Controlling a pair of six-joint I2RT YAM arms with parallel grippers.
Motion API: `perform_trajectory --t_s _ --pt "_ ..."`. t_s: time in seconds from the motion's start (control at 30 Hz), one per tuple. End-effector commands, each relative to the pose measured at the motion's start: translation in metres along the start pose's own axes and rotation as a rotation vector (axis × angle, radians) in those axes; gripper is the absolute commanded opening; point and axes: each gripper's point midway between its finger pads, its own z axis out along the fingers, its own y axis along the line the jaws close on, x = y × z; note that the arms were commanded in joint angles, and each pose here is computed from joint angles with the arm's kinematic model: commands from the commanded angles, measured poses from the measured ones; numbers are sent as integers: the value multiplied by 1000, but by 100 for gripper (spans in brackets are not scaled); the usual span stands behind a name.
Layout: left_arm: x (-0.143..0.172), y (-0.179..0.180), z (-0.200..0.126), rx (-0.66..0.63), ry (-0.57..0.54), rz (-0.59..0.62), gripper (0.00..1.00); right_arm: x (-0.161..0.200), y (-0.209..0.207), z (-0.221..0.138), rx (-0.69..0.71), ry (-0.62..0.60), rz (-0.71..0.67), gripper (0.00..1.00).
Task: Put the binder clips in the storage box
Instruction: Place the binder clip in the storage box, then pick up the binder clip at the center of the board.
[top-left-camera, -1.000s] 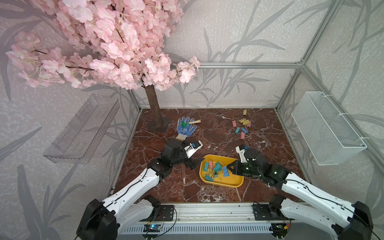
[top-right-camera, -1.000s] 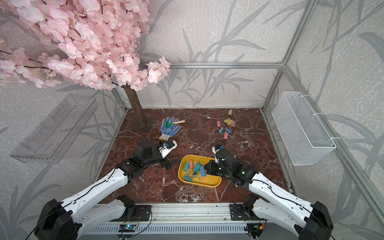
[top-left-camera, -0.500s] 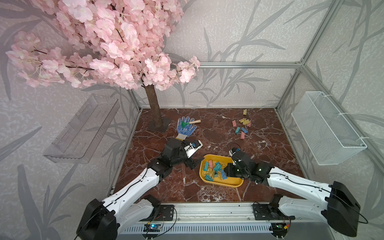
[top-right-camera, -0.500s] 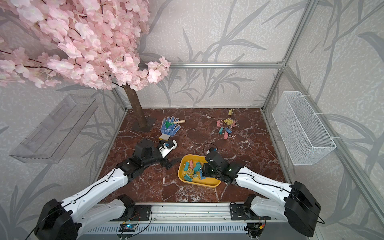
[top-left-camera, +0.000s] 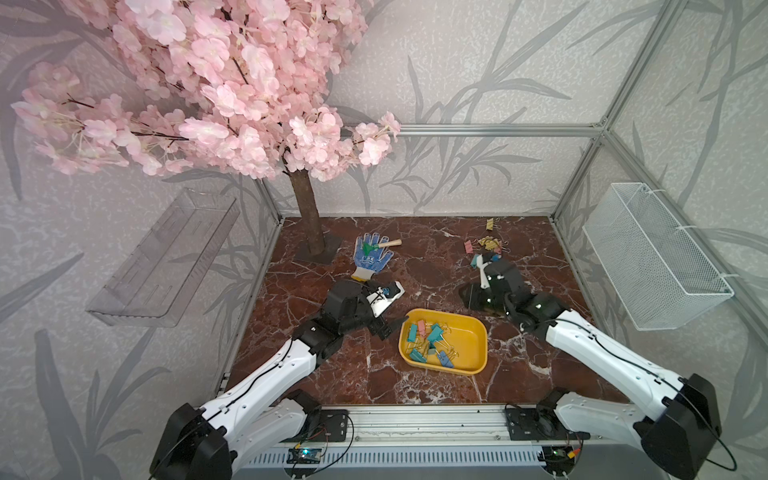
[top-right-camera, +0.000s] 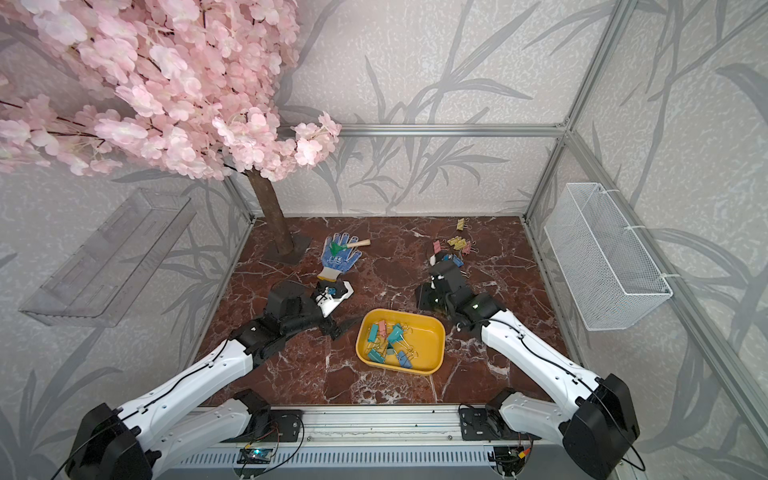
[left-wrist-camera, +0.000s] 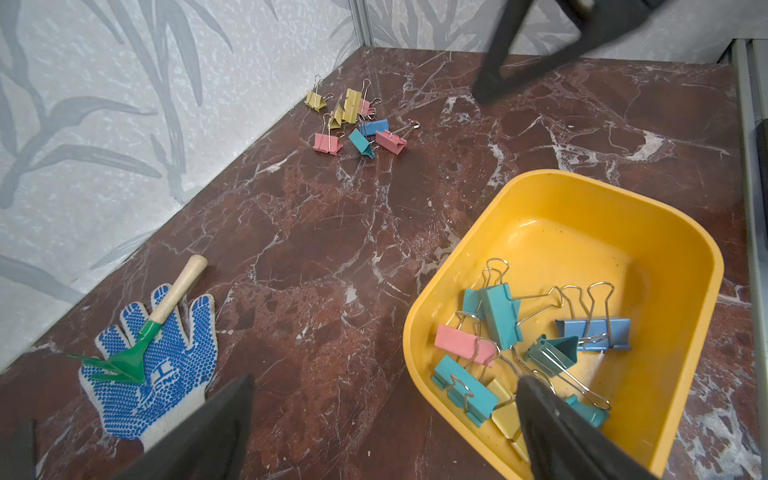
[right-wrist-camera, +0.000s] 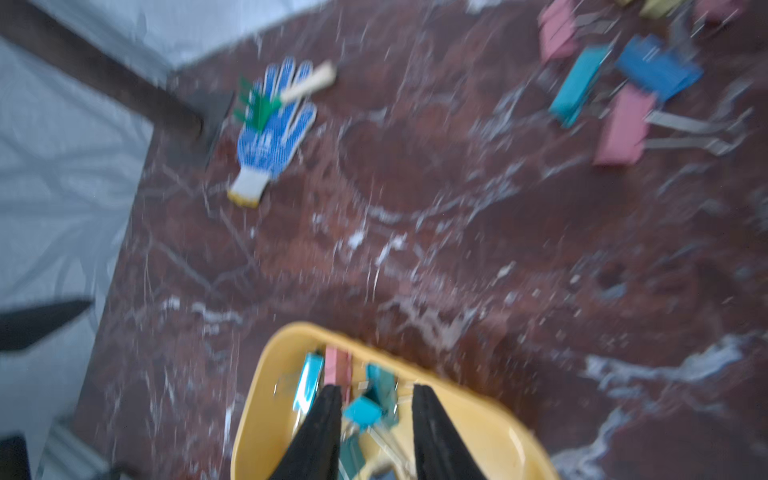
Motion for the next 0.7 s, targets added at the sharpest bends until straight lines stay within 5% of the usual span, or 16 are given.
perform_trajectory --t_s 0.0,0.33,0.67 --pt "-13 1 -3 -3 -44 -21 100 -42 -39 25 57 -15 54 34" --pt "-11 -1 -6 -11 -48 -17 100 -92 -110 142 277 78 123 41" --pt "-9 -8 0 28 -45 -15 100 -95 -136 178 397 106 101 41"
